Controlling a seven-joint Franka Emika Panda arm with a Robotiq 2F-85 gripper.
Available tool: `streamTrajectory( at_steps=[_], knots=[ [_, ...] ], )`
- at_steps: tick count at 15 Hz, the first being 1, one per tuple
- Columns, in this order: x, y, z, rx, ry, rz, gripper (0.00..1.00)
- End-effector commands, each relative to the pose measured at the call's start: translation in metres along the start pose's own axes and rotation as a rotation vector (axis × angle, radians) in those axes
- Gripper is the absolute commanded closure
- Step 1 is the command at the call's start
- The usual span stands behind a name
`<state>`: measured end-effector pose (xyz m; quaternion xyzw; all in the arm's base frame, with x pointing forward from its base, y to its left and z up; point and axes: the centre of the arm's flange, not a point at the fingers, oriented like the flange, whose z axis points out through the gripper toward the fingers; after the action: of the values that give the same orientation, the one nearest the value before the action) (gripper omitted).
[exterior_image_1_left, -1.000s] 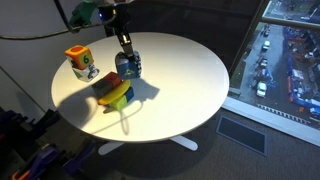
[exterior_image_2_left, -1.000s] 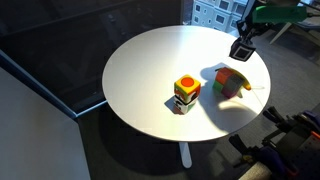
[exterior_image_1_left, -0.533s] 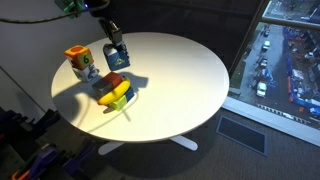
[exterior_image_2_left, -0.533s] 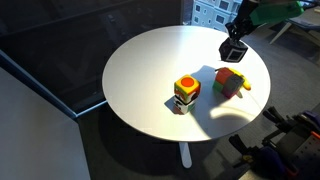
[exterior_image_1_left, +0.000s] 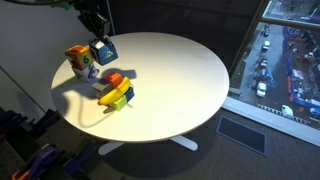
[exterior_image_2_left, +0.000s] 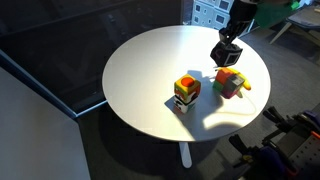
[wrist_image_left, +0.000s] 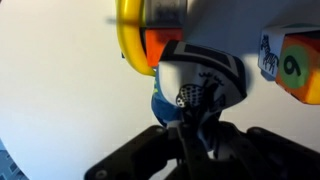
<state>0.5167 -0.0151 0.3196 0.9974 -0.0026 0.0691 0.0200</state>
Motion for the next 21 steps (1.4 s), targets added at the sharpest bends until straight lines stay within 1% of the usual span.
streamTrajectory(
  at_steps=[1,4,6,10,11,12,21],
  knots=[
    [-0.01,-0.003,-0.016,-0.005,-0.009,-0.101,0.94],
    [-0.012,-0.004,-0.02,-0.017,-0.007,-0.133,0.94],
    [-0.013,-0.002,-0.024,-0.034,0.001,-0.144,0.96],
    [-0.015,0.001,-0.031,-0.052,0.015,-0.154,0.95],
    [-0.007,-0.005,-0.02,-0.035,0.012,-0.132,0.95],
    [-0.007,-0.004,-0.02,-0.036,0.013,-0.132,0.85],
    [-0.007,-0.005,-0.017,-0.035,0.006,-0.133,0.85]
  ],
)
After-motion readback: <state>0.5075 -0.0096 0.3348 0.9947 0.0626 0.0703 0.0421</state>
